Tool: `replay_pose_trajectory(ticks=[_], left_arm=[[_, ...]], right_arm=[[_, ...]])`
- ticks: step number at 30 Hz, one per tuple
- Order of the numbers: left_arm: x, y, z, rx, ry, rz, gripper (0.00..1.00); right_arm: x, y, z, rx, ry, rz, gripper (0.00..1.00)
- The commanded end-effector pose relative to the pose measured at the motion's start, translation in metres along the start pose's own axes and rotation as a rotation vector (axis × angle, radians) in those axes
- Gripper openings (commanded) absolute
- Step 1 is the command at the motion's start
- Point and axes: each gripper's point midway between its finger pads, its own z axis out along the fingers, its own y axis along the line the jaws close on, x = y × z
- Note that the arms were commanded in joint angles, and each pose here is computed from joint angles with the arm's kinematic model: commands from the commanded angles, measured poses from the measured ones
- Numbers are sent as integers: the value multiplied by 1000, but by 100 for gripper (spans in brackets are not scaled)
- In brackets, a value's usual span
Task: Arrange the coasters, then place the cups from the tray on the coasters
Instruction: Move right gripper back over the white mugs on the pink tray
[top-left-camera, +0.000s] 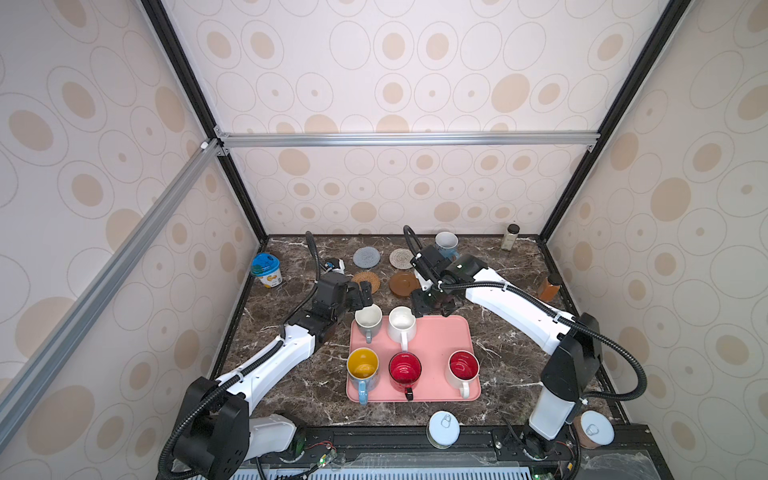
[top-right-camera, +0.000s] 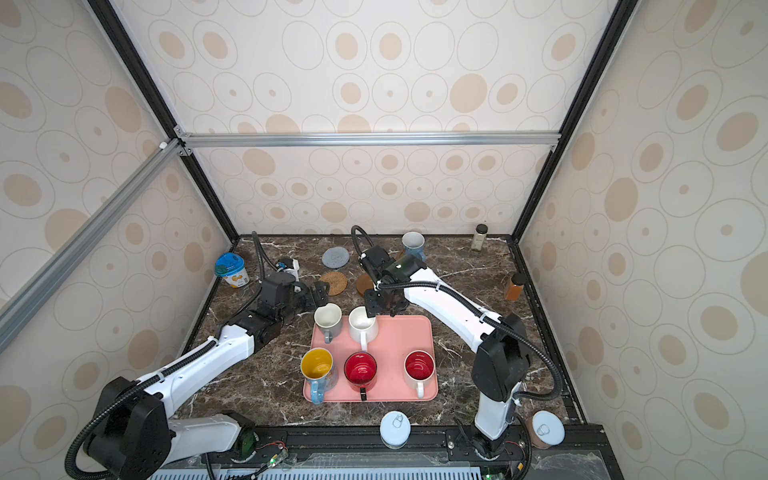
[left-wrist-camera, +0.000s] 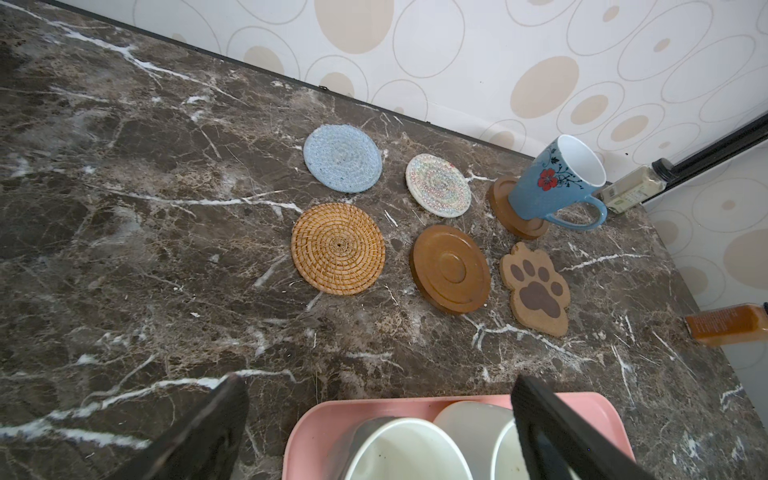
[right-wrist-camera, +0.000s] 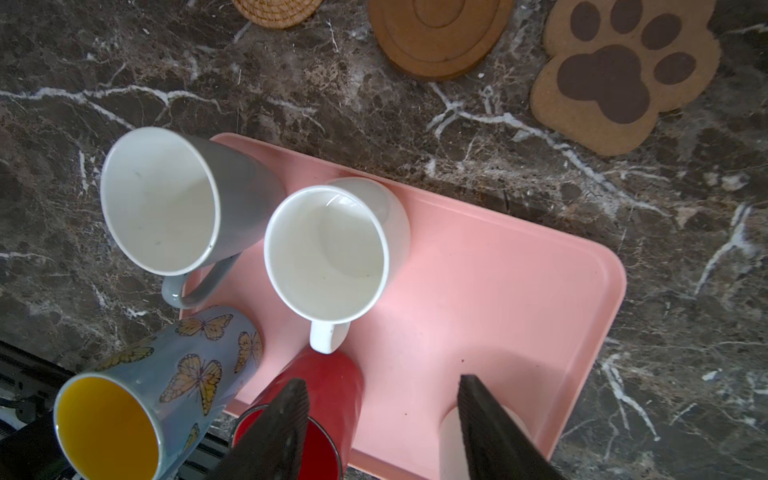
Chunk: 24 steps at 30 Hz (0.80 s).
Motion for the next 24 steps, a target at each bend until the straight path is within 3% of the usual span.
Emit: replay_pose_trajectory(ticks=[1, 24], left_arm=[[-18, -1, -5, -1, -54, -16, 100], [-18, 14, -5, -16, -50, -65, 100]], right_arm=[[16, 10, 17, 4, 68, 32, 61], [57, 23, 61, 67, 213, -26, 58]])
